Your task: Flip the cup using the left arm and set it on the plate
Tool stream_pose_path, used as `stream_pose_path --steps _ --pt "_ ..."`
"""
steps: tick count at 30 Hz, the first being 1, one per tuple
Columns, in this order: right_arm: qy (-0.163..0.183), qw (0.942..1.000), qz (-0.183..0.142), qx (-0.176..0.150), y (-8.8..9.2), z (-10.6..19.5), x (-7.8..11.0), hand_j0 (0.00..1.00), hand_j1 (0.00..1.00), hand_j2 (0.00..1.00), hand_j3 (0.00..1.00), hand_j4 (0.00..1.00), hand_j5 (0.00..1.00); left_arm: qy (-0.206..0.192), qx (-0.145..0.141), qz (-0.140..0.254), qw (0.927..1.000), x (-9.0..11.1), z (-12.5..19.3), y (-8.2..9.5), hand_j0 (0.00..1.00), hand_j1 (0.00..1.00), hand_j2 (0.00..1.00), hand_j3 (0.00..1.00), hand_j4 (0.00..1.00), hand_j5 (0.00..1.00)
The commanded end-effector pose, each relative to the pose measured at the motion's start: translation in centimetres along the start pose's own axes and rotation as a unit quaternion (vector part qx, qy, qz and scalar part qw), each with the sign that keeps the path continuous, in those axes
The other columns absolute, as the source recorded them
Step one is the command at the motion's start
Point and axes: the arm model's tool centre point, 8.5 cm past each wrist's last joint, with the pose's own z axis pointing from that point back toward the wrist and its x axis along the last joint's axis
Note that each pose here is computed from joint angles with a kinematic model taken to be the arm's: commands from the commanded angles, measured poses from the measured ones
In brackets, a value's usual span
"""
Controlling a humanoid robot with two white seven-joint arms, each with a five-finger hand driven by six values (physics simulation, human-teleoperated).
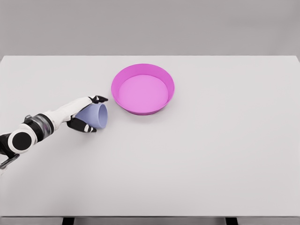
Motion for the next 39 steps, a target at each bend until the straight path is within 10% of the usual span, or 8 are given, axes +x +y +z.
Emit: stream_pose_path --steps 1,14,24,39 --pt "0.000 1.0000 0.000 0.000 0.0 0.0 0.0 1.00 1.00 1.00 1.00 1.00 1.00 0.000 -0.002 0.001 1.0000 0.1 0.1 0.0 0.76 0.76 0.76 0.76 0.76 0.76" --pt "0.000 1.0000 0.000 0.000 0.0 0.0 0.0 1.00 1.00 1.00 1.00 1.00 1.00 -0.001 0.006 0.001 1.0000 0.3 0.5 0.7 0.71 0.71 0.71 0.71 0.71 0.71" --pt "0.000 1.0000 0.000 0.000 0.0 0.0 0.0 1.00 1.00 1.00 1.00 1.00 1.00 -0.049 0.067 0.027 0.9962 2.2 0.5 4.0 0.72 0.72 0.72 0.72 0.72 0.72" --pt "0.000 1.0000 0.000 0.000 0.0 0.0 0.0 1.00 1.00 1.00 1.00 1.00 1.00 -0.168 0.128 0.150 0.9659 4.3 -2.2 5.5 0.73 0.73 0.73 0.73 0.73 0.73"
